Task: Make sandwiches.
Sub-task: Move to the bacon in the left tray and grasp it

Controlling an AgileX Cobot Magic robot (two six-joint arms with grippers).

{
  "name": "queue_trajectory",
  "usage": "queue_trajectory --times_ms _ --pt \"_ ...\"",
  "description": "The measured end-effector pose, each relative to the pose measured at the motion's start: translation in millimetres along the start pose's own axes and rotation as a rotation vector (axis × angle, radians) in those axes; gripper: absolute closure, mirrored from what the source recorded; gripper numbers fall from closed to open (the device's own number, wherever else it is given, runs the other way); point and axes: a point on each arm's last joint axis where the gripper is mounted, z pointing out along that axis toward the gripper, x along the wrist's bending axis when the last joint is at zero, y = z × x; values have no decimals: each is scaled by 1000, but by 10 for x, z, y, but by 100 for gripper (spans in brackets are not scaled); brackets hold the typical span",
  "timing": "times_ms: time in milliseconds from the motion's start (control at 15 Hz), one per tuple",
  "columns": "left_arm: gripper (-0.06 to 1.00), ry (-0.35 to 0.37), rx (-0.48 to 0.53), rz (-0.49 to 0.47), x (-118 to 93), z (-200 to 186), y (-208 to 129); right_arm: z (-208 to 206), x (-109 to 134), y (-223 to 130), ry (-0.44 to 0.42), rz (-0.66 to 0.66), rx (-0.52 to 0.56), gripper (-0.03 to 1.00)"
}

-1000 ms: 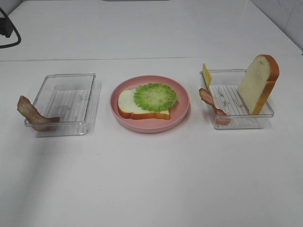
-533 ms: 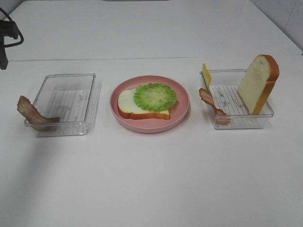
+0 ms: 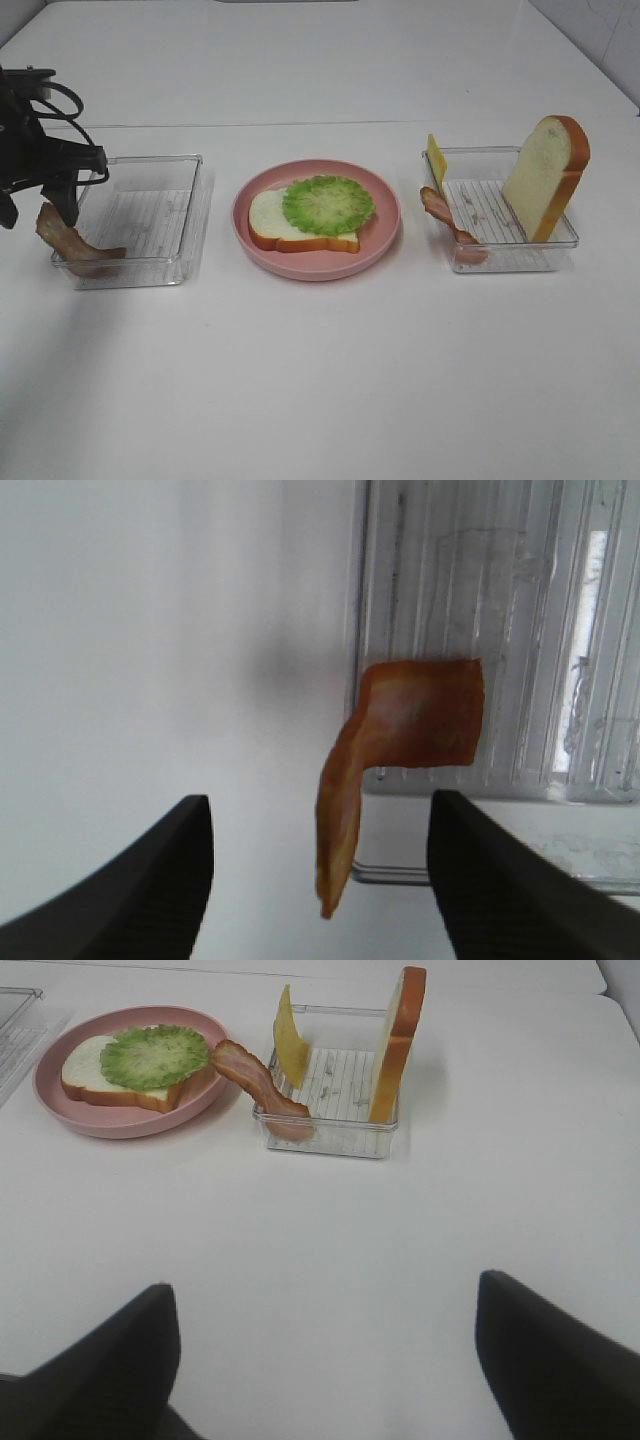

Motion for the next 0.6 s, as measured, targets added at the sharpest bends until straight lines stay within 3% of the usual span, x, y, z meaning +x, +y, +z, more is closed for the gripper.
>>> queue_trajectory --times_ms 267,600 --pt "37 -21 -1 6 -32 123 39 0 0 0 0 0 0 20" --pt "68 -21 -1 6 -32 123 39 0 0 0 0 0 0 20"
